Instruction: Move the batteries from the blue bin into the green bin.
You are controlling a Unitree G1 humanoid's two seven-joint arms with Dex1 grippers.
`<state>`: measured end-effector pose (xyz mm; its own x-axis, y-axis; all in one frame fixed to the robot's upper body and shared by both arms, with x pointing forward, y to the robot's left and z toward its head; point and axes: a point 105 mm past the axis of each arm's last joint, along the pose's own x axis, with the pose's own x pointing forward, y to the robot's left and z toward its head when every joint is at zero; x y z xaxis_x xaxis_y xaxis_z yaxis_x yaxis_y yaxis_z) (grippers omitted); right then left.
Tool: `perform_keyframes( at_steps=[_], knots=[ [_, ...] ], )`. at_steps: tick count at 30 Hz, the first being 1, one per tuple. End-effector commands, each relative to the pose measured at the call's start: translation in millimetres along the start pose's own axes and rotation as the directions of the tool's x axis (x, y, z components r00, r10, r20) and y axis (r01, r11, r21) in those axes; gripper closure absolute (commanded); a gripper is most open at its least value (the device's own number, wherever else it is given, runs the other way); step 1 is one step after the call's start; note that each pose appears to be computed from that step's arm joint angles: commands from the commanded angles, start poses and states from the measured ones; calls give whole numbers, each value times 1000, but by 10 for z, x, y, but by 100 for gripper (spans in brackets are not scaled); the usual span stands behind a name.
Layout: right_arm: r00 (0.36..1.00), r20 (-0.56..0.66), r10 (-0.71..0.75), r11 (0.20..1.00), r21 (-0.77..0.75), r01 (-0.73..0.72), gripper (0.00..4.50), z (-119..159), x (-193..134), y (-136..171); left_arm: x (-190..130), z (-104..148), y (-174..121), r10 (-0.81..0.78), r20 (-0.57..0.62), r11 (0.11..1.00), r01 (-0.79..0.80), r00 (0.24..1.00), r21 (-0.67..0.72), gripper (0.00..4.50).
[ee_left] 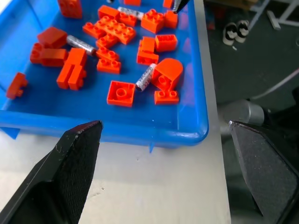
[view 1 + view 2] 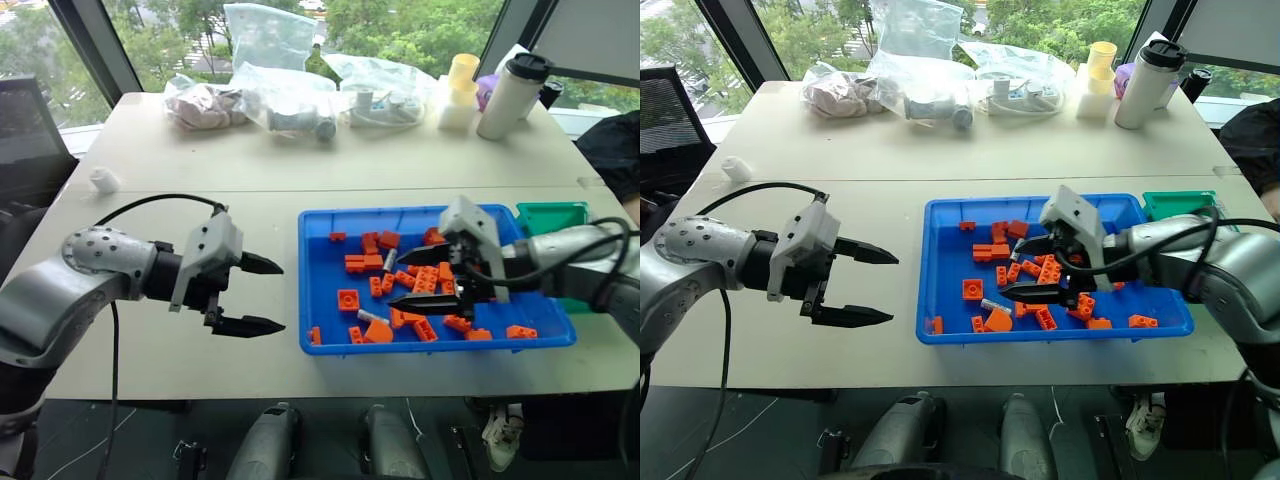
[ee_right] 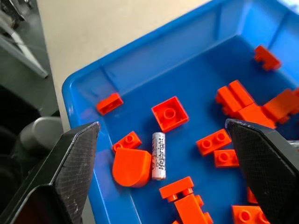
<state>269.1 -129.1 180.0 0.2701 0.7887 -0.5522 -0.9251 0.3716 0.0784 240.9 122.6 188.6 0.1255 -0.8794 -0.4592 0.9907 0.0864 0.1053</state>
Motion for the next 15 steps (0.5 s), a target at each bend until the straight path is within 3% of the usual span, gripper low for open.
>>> perform_keyframes(
  at_steps=[1, 15],
  knots=[
    [995, -93, -21, 1000, -7, 21, 4, -52, 74, -66, 6, 46, -16, 16, 3, 999, -16, 1000, 45, 0],
    [968, -243, 63, 998, 43, -54, 4, -277, 399, 15, 150, -6, -76, 61, 46, 997, -63, 997, 32, 0]
  ],
)
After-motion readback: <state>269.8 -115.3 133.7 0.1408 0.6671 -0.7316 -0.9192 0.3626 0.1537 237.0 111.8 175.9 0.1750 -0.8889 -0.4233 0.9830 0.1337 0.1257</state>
